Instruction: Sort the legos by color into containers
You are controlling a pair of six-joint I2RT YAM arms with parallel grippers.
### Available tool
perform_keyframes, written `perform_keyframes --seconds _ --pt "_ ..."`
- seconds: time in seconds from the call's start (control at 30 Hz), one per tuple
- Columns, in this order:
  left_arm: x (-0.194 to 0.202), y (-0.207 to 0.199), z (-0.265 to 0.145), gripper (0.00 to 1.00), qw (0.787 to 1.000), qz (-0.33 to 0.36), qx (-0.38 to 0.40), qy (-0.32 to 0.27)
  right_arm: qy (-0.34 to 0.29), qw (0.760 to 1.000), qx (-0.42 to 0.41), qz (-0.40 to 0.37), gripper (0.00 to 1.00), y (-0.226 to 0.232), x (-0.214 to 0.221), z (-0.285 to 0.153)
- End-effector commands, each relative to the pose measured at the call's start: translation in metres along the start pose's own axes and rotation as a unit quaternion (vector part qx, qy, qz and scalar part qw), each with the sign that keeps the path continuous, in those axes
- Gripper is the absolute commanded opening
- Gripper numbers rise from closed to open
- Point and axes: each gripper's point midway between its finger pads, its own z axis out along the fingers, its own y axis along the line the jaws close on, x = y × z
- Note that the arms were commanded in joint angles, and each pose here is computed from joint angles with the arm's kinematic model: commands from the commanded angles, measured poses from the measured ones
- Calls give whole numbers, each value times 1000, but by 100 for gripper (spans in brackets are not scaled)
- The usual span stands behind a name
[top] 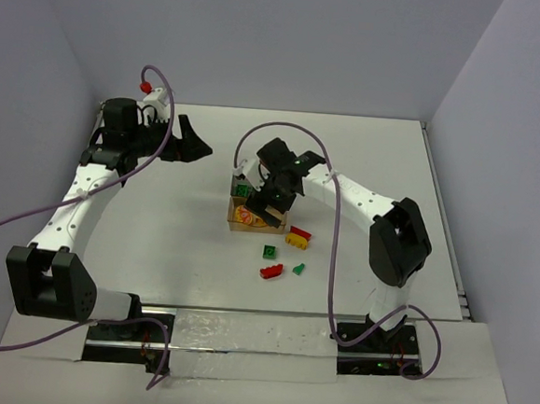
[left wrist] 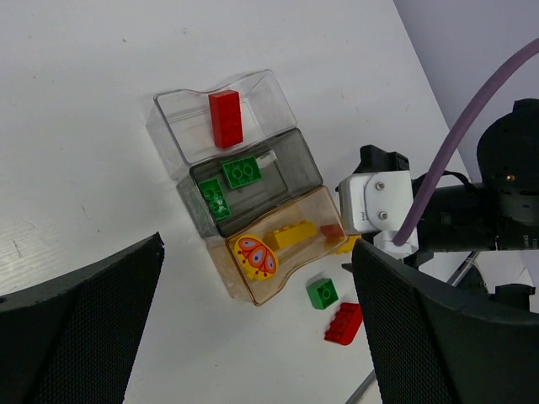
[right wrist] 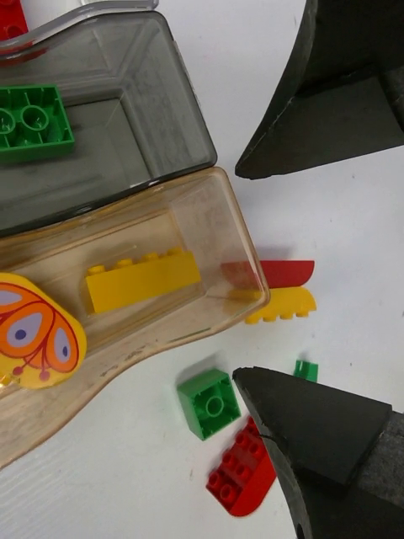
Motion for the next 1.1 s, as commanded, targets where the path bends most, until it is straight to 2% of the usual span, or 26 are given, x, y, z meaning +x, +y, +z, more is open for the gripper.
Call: perform_keyframes --seconds 0.0,0.13,0.2,0.3,0.43,0.6,0.77,1.07 --pt "-15 -9 -6 99 999 21 12 -23 -73 997 -30 -4 100 16 -29 -53" --pt "-17 -13 -11 99 999 25 23 -27 -100 987 -116 -39 97 66 -23 -69" --pt "-15 -18 -12 99 998 29 44 -21 -107 977 -162 -89 95 98 -6 -73" --pt "-12 -26 -15 99 997 32 76 -12 -127 957 -201 -165 93 128 11 -81" --pt "-11 -33 -18 99 995 35 98 -6 -106 938 -225 -241 89 157 35 -67" --pt "-12 -34 -20 99 995 35 97 -10 -85 927 -204 -303 73 168 49 -39" --pt "-8 -33 -18 99 994 28 103 -4 -72 927 -168 -327 71 159 55 -13" --pt "-2 -31 -17 99 994 29 103 3 -59 935 -134 -322 66 145 43 8"
